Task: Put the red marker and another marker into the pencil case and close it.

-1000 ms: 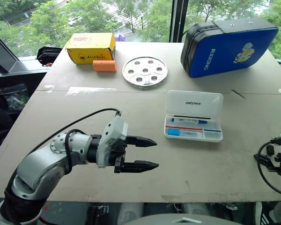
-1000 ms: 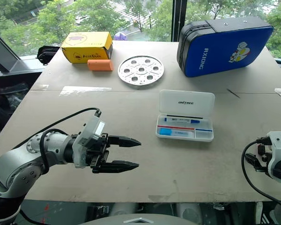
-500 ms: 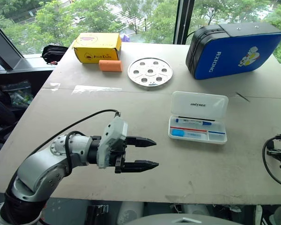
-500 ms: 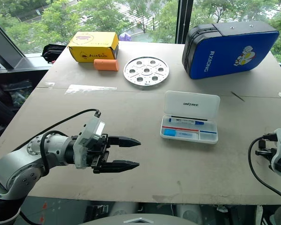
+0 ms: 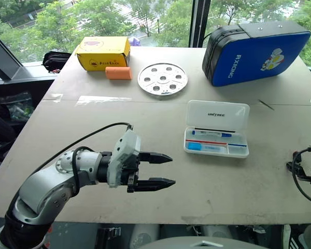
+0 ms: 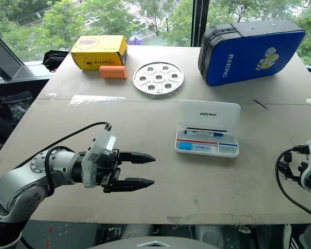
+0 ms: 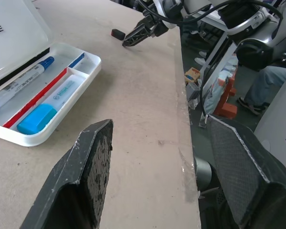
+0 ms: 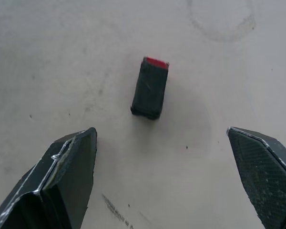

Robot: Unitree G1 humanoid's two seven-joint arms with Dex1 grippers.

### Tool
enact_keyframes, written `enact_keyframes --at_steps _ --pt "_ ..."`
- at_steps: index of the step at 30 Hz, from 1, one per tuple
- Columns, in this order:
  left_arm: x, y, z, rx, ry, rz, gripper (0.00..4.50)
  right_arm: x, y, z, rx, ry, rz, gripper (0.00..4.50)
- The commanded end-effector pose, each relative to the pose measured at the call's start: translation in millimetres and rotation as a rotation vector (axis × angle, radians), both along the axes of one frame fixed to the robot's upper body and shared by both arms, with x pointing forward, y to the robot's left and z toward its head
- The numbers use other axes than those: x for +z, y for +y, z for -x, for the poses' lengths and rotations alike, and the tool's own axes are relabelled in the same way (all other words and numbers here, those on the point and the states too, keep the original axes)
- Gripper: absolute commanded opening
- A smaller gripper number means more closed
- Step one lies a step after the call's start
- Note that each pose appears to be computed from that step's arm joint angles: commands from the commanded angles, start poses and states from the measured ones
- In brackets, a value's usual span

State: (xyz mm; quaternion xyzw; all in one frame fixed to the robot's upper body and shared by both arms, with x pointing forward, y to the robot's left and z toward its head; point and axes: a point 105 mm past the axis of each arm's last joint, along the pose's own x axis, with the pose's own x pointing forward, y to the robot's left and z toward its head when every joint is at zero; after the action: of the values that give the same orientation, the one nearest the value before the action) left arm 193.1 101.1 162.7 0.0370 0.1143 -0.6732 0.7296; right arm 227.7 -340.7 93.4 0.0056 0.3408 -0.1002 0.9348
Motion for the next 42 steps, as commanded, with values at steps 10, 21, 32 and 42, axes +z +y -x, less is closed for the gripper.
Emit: enact_keyframes --at_steps 10,21,32,42 --pt "14 -3 13 -0.086 -0.064 0.01 3.14 -11 -13 -20 -0.04 0.009 -0.005 3.0" --pt "21 -5 14 -0.085 -0.087 0.064 3.14 35 44 -32 0.295 -0.161 -0.104 0.01" --pt "29 -4 13 -0.034 -0.107 0.141 3.14 68 144 -37 0.999 -0.102 -0.069 0.01" --pt "17 8 24 0.038 -0.103 0.129 3.14 45 145 -47 1.376 0.018 0.157 0.01"
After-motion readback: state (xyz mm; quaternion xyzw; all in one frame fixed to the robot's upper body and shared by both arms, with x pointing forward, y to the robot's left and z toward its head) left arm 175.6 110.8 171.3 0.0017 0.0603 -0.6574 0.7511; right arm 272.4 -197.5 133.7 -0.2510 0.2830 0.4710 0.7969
